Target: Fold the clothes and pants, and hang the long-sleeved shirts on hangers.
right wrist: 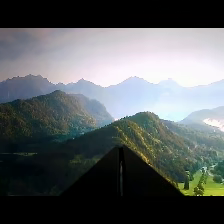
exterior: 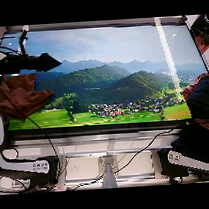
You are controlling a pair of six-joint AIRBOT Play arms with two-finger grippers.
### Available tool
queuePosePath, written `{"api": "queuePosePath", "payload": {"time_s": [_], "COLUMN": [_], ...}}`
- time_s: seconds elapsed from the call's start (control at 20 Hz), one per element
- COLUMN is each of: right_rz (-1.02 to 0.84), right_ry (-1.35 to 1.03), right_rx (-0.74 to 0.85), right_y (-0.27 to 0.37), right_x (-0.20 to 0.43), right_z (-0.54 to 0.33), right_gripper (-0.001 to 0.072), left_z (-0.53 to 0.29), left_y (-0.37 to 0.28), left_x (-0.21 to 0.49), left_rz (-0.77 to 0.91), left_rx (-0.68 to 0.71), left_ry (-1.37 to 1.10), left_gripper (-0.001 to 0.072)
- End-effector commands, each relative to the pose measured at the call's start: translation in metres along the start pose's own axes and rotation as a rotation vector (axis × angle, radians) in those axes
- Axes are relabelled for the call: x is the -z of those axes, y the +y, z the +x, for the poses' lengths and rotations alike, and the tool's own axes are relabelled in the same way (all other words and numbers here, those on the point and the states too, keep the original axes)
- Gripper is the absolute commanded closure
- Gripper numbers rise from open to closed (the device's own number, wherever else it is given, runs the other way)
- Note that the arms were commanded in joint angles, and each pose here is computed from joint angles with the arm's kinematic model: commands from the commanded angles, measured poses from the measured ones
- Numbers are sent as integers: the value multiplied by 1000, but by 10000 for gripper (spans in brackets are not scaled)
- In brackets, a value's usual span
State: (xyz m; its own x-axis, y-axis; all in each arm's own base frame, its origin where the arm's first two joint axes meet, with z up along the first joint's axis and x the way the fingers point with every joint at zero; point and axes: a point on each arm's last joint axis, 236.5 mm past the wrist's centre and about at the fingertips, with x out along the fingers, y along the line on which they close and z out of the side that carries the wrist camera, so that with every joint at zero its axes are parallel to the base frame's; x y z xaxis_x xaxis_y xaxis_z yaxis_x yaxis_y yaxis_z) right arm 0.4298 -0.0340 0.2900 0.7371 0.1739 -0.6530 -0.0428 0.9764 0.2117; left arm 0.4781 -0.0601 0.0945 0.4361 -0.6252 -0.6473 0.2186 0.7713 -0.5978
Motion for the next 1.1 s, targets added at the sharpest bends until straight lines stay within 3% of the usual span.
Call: {"api": "queuePosePath", "payload": {"time_s": [0.0,0.05,0.15,0.3,0.55,0.65,1.05], "right_rz": [0,0,0,0,0,0,0], "right_ry": [0,0,0,0,-6,-6,-8], "right_rx": [-1,-1,-1,-1,-1,-1,0], "right_y": [0,0,1,0,0,0,0], "right_x": [0,0,0,0,-1,-1,-2], "right_z": [0,0,0,0,0,0,0], "right_gripper": [697,697,697,698,697,697,697], "left_z": [-89,-110,-137,-149,-172,-177,-168], "left_y": [109,130,159,180,211,217,238], "left_x": [14,20,32,49,95,116,154], "left_rz": [-29,-18,0,1,-141,-128,-193], "left_rx": [-493,-598,-743,-831,-984,-995,-970], "left_ry": [21,41,98,186,376,504,558], "left_gripper": [569,495,13,-8,-6,-3,6]}}
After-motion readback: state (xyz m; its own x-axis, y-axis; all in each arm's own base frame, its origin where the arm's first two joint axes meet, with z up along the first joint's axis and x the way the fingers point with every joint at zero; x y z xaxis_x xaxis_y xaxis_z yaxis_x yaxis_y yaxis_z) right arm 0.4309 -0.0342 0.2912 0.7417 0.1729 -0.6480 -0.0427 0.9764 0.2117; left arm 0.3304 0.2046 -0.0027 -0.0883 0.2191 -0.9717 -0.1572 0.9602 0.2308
